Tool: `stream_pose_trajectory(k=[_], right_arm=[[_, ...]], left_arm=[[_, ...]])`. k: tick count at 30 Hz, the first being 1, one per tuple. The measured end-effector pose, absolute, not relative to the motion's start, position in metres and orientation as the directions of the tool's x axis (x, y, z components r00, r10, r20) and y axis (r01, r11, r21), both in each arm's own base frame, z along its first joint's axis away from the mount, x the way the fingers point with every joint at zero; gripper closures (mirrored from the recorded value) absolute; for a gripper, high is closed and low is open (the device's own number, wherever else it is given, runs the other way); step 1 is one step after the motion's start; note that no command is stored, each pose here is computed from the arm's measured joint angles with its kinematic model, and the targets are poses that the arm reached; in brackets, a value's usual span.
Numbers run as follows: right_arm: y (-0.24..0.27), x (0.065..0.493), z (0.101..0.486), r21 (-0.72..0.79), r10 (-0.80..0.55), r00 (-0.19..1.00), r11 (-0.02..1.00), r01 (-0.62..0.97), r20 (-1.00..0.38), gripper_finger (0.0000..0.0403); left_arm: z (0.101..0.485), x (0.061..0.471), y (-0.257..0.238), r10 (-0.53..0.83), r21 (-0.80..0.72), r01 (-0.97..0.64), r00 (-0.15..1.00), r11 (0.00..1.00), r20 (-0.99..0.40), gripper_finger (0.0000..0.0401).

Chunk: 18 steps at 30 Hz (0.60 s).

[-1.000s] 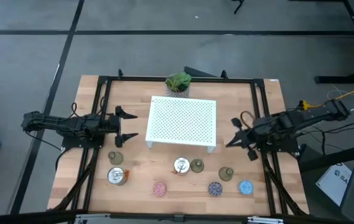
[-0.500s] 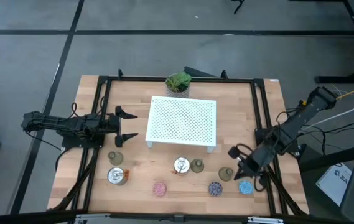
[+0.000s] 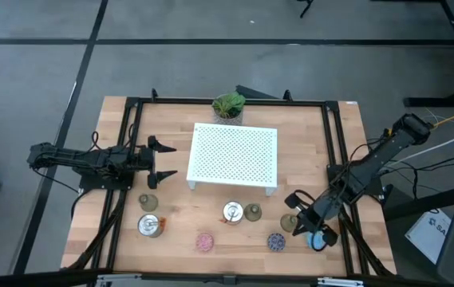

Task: Stock candles and vases on shelf
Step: Put the right transparent vase on the shelf

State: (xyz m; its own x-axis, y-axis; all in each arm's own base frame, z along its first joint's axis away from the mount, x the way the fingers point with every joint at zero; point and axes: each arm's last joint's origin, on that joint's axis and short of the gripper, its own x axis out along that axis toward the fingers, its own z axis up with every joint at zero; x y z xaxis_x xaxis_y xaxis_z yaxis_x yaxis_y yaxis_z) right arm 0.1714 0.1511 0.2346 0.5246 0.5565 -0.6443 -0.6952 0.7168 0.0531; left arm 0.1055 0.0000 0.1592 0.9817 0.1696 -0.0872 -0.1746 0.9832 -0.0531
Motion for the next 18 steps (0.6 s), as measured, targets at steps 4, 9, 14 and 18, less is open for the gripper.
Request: stream_pose_trajectory(k=[4, 9, 14, 18], right_arm=[[0.147, 0.178, 0.231, 0.054, 0.532, 0.536, 0.741, -0.669, -0.656, 0.0396], [0.147, 0.179, 0.226, 0.17, 0.533, 0.5, 0.781, -0.601, -0.682, 0.0396], [0.15, 0.182, 0.234, 0.21, 0.468, 0.372, 0.802, -0.559, -0.802, 0.0396], [0.154, 0.187, 0.243, 0.217, 0.404, 0.29, 0.833, -0.51, -0.868, 0.0396]], left_arm=[[0.159, 0.105, 0.0, 0.17, -0.053, -0.175, 0.982, 0.983, -0.087, 0.0001], [0.159, 0.105, 0.0, 0.17, -0.053, -0.175, 0.982, 0.983, -0.087, 0.0001], [0.159, 0.106, 0.0, 0.17, -0.053, -0.175, 0.982, 0.983, -0.087, 0.0001], [0.159, 0.106, 0.0, 0.17, -0.053, -0.175, 0.982, 0.983, -0.088, 0.0001]])
